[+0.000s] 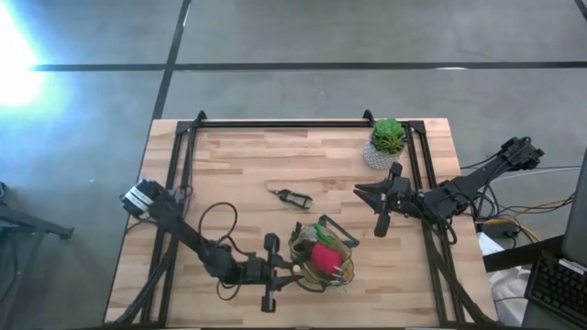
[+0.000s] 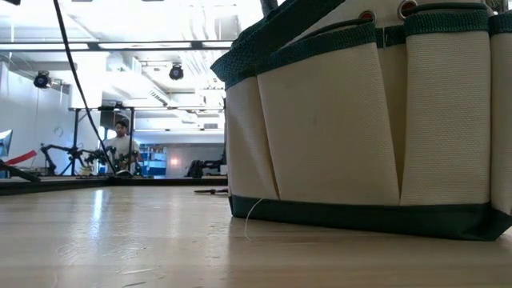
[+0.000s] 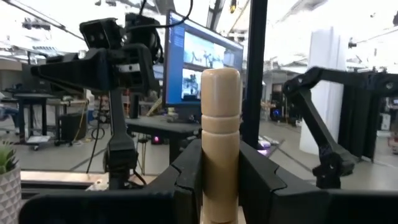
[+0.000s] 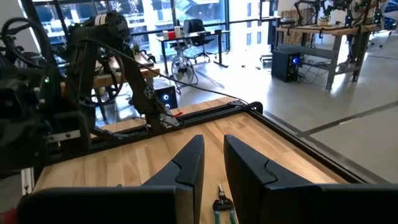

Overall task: Pick & Place Garden tools in Gardening bag
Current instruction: Put the brown trowel into the white gardening bag

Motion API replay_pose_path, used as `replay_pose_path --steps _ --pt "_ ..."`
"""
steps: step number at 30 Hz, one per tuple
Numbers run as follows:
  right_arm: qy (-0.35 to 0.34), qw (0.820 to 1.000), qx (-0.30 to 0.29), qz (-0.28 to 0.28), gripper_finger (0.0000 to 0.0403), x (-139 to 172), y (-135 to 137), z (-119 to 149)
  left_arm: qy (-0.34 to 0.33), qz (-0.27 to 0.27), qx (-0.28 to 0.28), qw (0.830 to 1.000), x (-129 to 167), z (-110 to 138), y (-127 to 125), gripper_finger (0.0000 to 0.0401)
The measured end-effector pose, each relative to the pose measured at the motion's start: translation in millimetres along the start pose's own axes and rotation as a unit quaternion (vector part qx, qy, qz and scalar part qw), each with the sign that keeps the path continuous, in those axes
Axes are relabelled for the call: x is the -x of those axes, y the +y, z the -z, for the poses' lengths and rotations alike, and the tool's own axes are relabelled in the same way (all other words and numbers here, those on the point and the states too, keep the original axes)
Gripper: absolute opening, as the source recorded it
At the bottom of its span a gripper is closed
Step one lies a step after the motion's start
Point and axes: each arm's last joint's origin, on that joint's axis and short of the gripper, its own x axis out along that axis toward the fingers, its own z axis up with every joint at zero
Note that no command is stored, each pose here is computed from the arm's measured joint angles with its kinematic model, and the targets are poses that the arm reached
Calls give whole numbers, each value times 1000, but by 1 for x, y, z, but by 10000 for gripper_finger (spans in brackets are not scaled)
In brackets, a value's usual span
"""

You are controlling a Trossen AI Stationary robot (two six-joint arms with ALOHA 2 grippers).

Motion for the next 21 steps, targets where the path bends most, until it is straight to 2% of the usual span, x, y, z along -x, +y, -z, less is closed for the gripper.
replay_pose_path --steps 8,17,21 --pt "-1 1000 -1 0 56 0 0 0 -21 -19 -9 1000 -1 12 2 69" --pt "-1 1000 -1 0 56 0 0 0 -11 -33 -27 999 -12 33 2 69" --pt "-1 1000 -1 0 56 0 0 0 -4 -55 -44 997 -14 38 3 69"
